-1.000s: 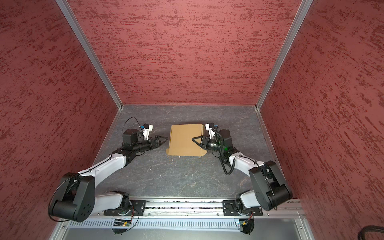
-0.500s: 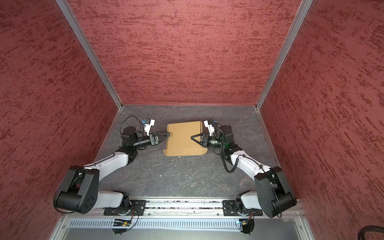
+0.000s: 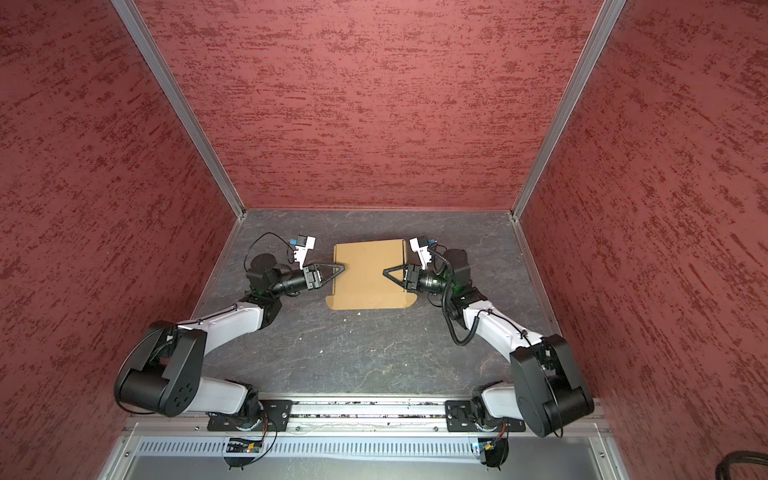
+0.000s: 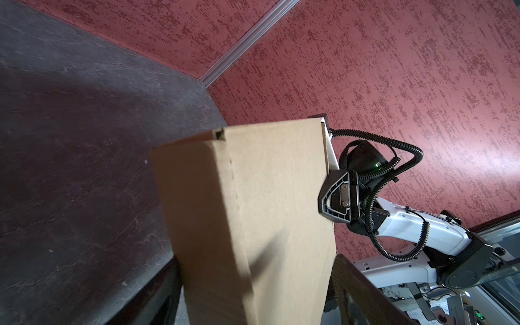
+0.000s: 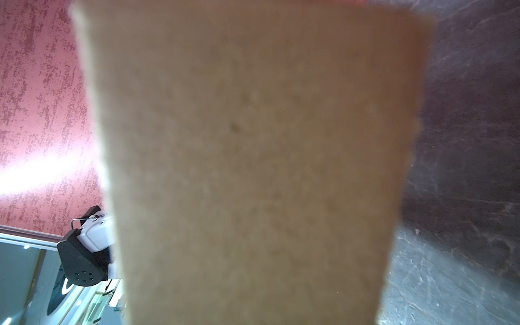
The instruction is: Fold the paper box
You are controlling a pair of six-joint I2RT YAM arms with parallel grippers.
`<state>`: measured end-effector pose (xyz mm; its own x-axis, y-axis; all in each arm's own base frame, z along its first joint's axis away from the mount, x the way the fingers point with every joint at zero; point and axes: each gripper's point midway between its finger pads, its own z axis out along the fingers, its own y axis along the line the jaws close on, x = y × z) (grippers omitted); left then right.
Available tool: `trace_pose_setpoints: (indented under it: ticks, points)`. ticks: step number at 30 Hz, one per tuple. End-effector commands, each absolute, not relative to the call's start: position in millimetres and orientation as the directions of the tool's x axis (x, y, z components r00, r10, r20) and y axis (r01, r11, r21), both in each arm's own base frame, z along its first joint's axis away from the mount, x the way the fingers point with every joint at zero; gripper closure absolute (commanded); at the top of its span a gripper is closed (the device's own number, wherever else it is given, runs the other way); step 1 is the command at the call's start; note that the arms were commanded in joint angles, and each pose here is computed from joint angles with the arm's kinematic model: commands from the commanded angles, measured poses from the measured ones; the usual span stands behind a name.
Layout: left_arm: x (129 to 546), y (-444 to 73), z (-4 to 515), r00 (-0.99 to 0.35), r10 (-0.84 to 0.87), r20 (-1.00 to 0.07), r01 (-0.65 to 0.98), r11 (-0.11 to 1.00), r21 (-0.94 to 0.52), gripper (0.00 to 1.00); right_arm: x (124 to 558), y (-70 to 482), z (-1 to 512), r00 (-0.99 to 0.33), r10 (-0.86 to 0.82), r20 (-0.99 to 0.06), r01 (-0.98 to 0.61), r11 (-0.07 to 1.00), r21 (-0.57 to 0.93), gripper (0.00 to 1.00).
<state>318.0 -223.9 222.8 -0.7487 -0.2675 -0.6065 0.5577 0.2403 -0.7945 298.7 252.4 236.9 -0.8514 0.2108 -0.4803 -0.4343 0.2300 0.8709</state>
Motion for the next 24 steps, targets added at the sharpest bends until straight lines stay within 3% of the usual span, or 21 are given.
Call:
trace_pose_setpoints:
  ticks: [1,11,24]
  points:
    - [307,-237,242,-0.722,-0.234,-0.652,0.628,0.173,-0.758,0.17,296,257,270,-0.812,0.211,-0.543,-0.517,0.17,0.839,0.65]
    - [311,-236,238,-0.735,-0.241,-0.634,0.609,0.178,-0.773,0.16,293,255,277,-0.801,0.217,-0.557,-0.532,0.169,0.83,0.65]
    - [299,-257,253,-0.73,-0.186,-0.657,0.653,0.094,-0.752,0.36,301,260,283,-0.798,0.213,-0.564,-0.543,0.15,0.826,0.65]
